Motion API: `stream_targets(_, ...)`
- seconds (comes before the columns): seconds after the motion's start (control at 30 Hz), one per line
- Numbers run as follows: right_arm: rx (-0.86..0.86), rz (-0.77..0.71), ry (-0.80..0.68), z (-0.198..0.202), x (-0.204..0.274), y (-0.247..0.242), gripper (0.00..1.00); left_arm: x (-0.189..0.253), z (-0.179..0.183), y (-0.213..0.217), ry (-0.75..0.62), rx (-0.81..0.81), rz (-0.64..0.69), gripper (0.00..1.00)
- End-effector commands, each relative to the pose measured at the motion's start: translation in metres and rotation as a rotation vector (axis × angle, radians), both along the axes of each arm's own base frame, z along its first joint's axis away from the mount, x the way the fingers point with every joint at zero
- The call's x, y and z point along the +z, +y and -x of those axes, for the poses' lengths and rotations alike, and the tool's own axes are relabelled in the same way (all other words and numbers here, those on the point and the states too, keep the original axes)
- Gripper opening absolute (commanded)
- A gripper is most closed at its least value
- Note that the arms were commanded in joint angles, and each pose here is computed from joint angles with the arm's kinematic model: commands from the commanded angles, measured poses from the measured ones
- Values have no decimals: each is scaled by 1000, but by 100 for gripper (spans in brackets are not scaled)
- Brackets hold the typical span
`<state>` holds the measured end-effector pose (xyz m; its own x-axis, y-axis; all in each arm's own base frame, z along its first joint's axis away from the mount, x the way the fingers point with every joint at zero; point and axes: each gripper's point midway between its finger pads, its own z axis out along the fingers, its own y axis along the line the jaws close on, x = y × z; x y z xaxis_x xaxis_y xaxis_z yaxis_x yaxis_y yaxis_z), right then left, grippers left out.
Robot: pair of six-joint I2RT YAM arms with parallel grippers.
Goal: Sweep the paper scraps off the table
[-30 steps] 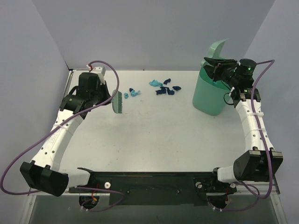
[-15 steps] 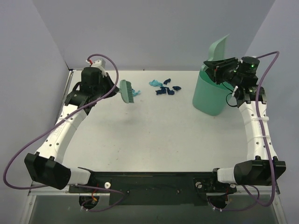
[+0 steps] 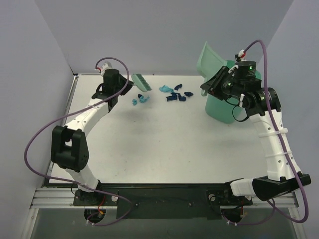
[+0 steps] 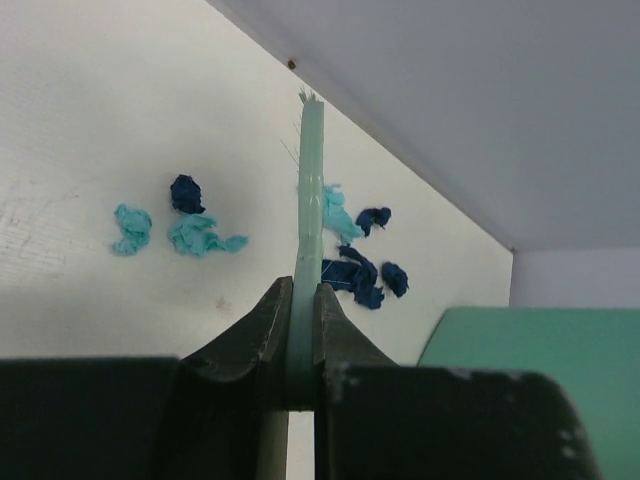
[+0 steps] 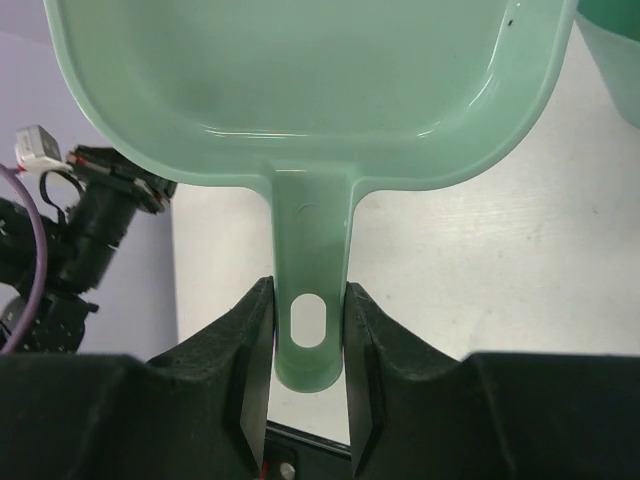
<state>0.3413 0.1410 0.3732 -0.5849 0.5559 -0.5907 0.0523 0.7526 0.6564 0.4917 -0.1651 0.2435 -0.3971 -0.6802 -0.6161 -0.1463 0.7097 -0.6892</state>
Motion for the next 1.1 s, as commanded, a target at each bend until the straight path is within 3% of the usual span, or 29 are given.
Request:
stream_targets(0.0,56,220,6,19,-21,-4,0,5,-42,24,-98,208,202,0)
stream_targets(0.17,117,310,23,33,-38,9,0,-49,-57,35,8,319,312,0)
stream_targets(0.3,139,340,32,38,-49,14,0,-92,-44,38,128,385,356,0)
stream_targets(0.7,239,490,99,45,-100,35,0,-137,89,75,233,545,287,0)
stream_targets(0.9,345,606,145,50,-140,64,0,-150,164,84,261,518,210,0)
stream_targets(1.07,421,681,174,59,-175,83,0,-122,199,88,202,407,136,0)
